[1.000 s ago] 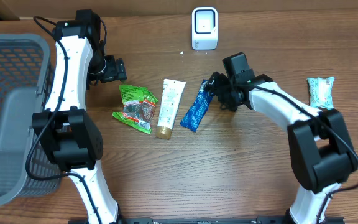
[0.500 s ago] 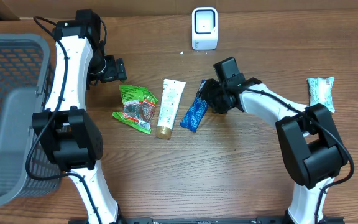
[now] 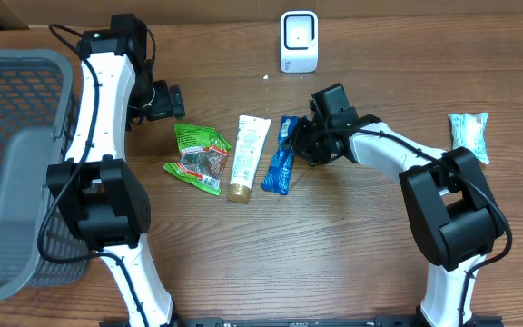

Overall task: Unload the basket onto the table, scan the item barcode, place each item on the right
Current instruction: 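Lower the right gripper onto the blue snack wrapper and grasp it, then lift the blue wrapper and hold it in front of the scanner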

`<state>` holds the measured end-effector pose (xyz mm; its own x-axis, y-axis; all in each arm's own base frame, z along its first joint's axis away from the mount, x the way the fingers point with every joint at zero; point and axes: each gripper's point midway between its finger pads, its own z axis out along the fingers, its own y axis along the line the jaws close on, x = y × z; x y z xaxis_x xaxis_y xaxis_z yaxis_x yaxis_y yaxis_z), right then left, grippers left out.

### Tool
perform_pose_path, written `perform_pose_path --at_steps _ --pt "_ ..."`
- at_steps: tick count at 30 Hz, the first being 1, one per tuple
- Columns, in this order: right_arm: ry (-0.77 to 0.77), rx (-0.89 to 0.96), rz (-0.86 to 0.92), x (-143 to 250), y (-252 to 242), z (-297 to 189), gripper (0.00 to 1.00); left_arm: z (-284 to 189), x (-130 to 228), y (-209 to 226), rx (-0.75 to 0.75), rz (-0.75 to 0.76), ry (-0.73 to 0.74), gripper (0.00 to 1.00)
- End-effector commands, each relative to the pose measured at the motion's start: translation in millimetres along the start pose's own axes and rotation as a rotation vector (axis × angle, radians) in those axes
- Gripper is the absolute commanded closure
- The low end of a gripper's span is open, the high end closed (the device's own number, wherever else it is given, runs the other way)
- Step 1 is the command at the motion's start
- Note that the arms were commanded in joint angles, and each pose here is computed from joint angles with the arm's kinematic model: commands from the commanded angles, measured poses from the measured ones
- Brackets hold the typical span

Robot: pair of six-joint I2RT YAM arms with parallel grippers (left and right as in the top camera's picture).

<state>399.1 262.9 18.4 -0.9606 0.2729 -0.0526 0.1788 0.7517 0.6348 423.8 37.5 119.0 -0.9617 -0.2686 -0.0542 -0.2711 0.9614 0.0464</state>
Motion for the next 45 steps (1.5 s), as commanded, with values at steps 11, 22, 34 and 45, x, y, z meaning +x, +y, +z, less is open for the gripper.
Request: perform_pose_path --at_steps 11,22,34,45 --pt "0.018 -0.063 -0.088 -22.4 -14.1 -12.4 0.41 -9.2 1.0 -3.8 0.009 -0.003 -0.021 0.00" --pt "-0.059 -0.080 -0.058 -40.8 -12.8 3.3 0.48 -9.2 1.0 -3.8 0.009 -0.003 -0.021 0.01" --pt "-0.080 -0.120 -0.085 -47.2 -6.8 8.1 0.96 -9.2 1.0 -3.8 0.009 -0.003 -0.021 0.00" --pt "0.044 -0.532 -0.272 -30.5 77.5 -75.2 0.96 -9.2 1.0 -3.8 0.009 -0.003 -0.021 0.00"
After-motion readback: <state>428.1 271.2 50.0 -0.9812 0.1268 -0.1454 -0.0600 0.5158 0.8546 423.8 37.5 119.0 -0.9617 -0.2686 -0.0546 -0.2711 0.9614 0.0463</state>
